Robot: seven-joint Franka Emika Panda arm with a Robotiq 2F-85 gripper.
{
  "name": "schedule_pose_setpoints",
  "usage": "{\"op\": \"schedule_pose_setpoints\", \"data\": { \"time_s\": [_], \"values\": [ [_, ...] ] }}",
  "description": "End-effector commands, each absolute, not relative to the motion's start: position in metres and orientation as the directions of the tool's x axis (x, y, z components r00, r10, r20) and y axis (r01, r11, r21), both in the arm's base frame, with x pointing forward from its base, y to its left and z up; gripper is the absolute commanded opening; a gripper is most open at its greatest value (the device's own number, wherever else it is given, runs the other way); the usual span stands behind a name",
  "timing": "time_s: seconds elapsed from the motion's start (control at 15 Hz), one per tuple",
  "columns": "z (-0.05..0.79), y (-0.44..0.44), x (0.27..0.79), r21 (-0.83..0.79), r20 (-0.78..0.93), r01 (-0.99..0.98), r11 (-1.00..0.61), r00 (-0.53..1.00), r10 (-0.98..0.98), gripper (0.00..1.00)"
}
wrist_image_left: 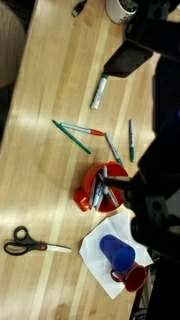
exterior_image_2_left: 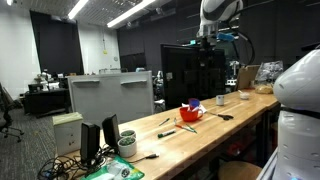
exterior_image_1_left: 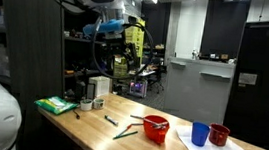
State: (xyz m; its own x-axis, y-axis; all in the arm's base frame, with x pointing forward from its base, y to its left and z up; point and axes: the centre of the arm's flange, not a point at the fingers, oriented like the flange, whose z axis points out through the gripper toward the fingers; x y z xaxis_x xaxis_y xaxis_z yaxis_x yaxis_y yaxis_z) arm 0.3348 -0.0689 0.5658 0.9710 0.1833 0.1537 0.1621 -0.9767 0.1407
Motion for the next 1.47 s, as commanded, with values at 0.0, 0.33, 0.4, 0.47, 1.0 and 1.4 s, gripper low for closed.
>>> {"op": "schedule_pose_setpoints", "data": {
  "time_s": [0.0, 0.33, 0.4, 0.47, 1.0, 1.4],
  "values": [
    [0.566, -0.069, 0.335, 0.141, 0.154, 0.162, -0.977, 0.971, 0.183, 1.00],
    [0.550, -0.086, 0.329, 0.137, 0.144, 0.072, -0.988, 0.985, 0.092, 1.00],
    [0.545, -0.095, 0.328, 0.131, 0.139, 0.045, -0.990, 0.988, 0.063, 1.00],
    [0.541, -0.102, 0.326, 0.121, 0.133, 0.021, -0.992, 0.990, 0.037, 1.00],
    [0.522, -0.148, 0.315, 0.099, 0.122, -0.062, -0.993, 0.991, -0.050, 1.00],
    [0.522, -0.152, 0.314, 0.102, 0.129, -0.065, -0.993, 0.990, -0.051, 1.00]
  ]
}}
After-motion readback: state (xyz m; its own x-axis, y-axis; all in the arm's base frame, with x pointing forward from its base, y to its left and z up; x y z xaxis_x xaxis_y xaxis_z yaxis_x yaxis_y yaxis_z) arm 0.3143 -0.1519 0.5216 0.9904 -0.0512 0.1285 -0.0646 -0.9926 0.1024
